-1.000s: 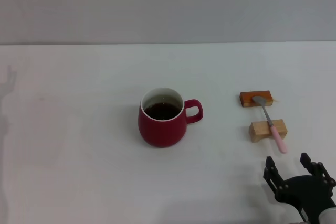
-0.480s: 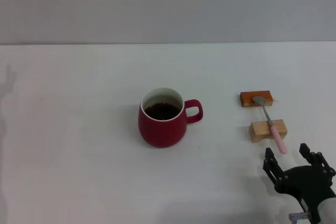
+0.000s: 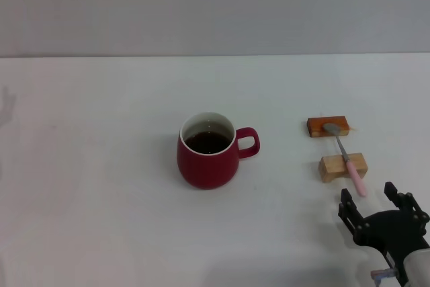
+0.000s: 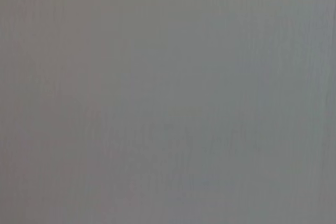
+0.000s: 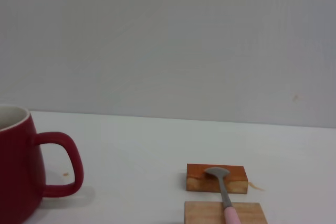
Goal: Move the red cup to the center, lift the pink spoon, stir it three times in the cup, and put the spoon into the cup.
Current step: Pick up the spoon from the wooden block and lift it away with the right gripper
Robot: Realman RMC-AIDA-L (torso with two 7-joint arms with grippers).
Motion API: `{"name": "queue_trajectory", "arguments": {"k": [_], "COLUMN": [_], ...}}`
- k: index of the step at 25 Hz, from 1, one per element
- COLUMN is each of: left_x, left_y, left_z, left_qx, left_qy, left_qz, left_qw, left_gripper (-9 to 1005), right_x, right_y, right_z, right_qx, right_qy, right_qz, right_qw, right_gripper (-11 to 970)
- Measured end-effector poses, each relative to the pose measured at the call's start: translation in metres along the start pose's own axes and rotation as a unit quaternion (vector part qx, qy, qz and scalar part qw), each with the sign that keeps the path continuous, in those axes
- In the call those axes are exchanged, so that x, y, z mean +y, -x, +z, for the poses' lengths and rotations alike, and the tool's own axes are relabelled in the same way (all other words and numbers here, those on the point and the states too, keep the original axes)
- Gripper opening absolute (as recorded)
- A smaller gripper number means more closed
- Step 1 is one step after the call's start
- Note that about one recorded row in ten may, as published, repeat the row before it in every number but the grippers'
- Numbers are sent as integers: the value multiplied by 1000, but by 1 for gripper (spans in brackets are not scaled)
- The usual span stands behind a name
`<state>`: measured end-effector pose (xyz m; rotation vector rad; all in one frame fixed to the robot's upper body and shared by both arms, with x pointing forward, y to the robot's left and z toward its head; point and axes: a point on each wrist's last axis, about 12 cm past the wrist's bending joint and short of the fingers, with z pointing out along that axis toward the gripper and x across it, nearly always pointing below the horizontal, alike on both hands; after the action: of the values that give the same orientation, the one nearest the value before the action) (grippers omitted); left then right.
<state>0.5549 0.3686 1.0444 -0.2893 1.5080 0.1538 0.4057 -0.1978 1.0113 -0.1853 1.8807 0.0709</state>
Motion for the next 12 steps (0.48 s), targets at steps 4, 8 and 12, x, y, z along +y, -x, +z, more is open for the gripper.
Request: {"name": "queue_trajectory", "arguments": {"k": [4,8,12], "left_x": [1,1,0], "left_y": [0,-1,-1], "left_z": [-1,-1,-1], "left_qx": [1,1,1], "left_qy": [1,0,-1], "left_qz": [0,0,0], "left_qw": [1000,1000,1000], "left_gripper": [843,843,843], "right_x": [-1,-3,-2], "right_y": [-1,-1,-2], "right_z": [4,11,14], "right_qx": [5,11,12], "right_qy": [2,8,12], "right_qz": [-2,-5,-9], "right_qw": [1000,1000,1000], "right_gripper": [738,738,738]}}
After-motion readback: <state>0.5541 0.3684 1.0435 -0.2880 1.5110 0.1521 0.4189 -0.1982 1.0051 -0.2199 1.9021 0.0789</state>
